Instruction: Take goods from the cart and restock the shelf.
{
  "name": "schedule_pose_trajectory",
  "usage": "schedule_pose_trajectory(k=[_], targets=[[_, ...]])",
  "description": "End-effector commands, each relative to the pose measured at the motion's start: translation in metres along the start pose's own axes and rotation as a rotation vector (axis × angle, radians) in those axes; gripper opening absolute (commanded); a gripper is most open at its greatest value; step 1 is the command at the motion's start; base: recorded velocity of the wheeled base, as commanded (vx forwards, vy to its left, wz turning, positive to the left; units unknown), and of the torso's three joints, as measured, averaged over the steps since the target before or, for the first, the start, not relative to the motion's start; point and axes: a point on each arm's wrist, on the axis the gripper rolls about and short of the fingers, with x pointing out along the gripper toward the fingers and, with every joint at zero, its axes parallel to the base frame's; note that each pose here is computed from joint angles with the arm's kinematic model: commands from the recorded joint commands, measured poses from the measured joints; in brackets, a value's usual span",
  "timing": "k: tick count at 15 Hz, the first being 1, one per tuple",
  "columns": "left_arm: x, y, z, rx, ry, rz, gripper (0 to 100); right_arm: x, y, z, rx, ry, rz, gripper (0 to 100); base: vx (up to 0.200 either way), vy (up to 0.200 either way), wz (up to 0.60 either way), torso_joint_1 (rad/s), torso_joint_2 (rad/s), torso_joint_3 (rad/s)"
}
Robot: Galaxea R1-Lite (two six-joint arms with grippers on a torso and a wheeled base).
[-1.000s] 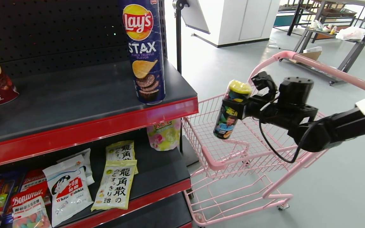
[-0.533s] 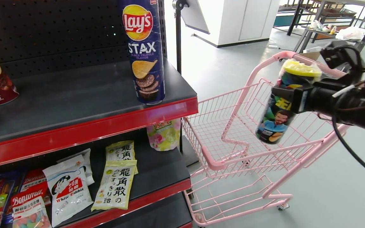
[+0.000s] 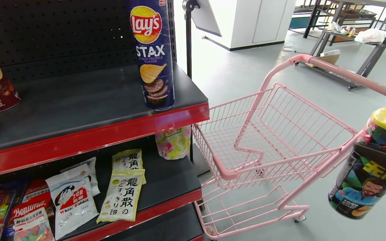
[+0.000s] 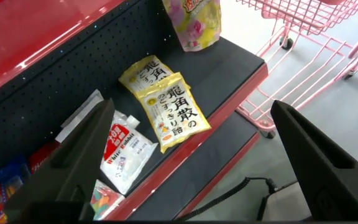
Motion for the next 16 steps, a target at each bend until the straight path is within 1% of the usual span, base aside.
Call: schedule_pose_trajectory(k=[1,3,9,12,14,16], targets=[[0.000,0.000,0.000,0.018,0.004,0.005,100,-0.011,-0.002,0.000,0.002,-0.037,-0.010,0,0.000,0.000,0.00,0.000,0.00,0.000],[-0.001,0.001,0.003,0.020,-0.007,0.012,100,-0.010,-0.001,-0.003,-0.001,-0.027,-0.003,0,0.000,0.000,0.00,0.000,0.00,0.000],[-0.002,0.001,0.001,0.020,-0.007,0.014,100,-0.009,0.000,-0.011,-0.010,-0.006,-0.001,0,-0.200,0.000,0.00,0.005,0.00,0.002],[-0.001,0.001,0.001,0.040,-0.008,0.008,100,-0.011,0.000,-0.015,-0.021,-0.001,-0.002,0,0.000,0.000,0.00,0.000,0.00,0.000],[-0.001,0.001,0.001,0.040,-0.008,0.008,100,-0.011,0.000,-0.016,-0.023,-0.001,-0.002,0,0.000,0.000,0.00,0.088,-0.23,-0.164],[-0.001,0.000,0.001,0.040,-0.007,0.008,100,-0.011,0.000,-0.017,-0.023,0.000,0.000,0,0.000,0.000,0.00,0.154,-0.45,-0.295]])
